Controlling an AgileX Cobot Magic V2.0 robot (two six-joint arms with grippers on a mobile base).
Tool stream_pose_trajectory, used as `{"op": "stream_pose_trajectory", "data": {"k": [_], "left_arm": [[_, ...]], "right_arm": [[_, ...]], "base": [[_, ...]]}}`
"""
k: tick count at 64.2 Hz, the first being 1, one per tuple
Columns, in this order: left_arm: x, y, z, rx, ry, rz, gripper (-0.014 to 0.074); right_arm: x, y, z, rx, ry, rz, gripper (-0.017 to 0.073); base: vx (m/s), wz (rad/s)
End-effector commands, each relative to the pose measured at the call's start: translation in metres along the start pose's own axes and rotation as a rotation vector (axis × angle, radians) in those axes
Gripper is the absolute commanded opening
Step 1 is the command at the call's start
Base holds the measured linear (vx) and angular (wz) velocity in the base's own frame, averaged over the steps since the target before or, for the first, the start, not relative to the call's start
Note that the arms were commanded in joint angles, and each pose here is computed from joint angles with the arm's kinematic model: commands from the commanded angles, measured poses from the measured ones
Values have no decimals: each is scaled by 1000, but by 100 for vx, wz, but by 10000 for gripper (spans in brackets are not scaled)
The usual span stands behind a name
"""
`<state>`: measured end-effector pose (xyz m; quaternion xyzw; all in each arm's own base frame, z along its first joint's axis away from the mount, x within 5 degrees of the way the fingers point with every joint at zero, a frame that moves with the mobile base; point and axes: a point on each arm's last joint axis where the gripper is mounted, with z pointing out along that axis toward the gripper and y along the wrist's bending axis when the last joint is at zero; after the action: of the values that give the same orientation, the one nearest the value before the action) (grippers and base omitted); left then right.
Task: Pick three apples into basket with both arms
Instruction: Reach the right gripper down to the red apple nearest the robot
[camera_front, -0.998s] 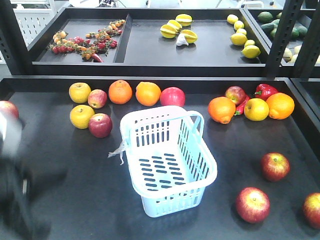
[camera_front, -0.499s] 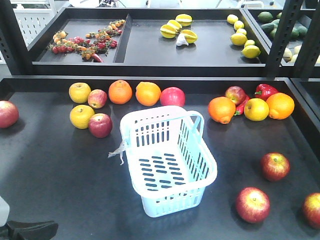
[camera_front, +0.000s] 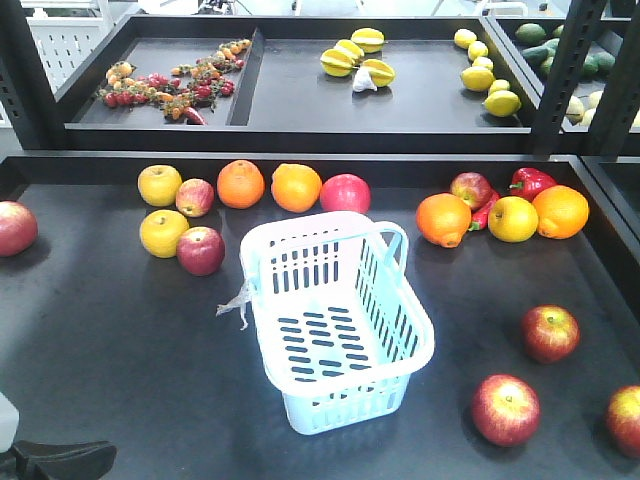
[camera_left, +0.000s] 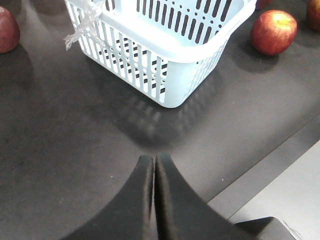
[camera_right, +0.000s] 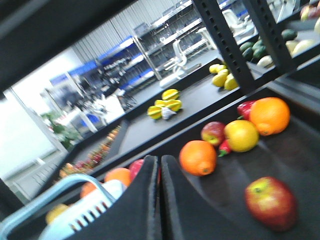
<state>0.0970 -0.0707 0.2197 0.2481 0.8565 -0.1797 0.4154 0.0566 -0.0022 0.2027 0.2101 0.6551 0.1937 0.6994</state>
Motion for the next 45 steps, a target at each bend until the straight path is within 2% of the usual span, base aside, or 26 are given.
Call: {"op": "stream_pose_trajectory", "data": {"k": [1, 4, 7, 13, 14, 17, 24, 30, 34, 37, 45], "left_arm": [[-12, 0, -3, -7, -72, -23, -8], [-12, 0, -3, -6, -71, -23, -8], [-12, 0, -3, -6, -71, -23, -8], [-11, 0, -3, -4, -65, -23, -8], [-11, 0, -3, -3, -62, -23, -8], [-11, 0, -3, -3, -61, -23, -8], [-11, 0, -3, -2, -59, -23, -8], [-10, 0, -3, -2, -57, -23, -8], [-10, 0, -3, -2, -57, -23, -8], [-10, 0, -3, -2, -57, -23, -8], [-10, 0, -3, -2, -57, -23, -8]], "right_arm": [[-6, 1, -1, -39, -101, 87, -1], [-10, 4, -2, -48, -113, 120, -1], [-19, 10, -3, -62, -130, 103, -1], [-43, 28, -8, -79, -129, -18, -1], [-56, 38, -10, -74, -107, -75, -1], [-73, 50, -12, -67, -79, -129, -1], [-102, 73, -5, -7, 105, -274, 11], [-117, 86, 7, 8, 253, -392, 59], [-121, 92, 18, -3, 342, -448, 127], [-121, 95, 27, -18, 395, -477, 221], [-114, 92, 48, -27, 455, -506, 479]], "base": [[0, 0], [0, 0], [0, 0], [0, 0], [0, 0], [0, 0], [0, 0], [0, 0], [0, 0], [0, 0], [0, 0]]}}
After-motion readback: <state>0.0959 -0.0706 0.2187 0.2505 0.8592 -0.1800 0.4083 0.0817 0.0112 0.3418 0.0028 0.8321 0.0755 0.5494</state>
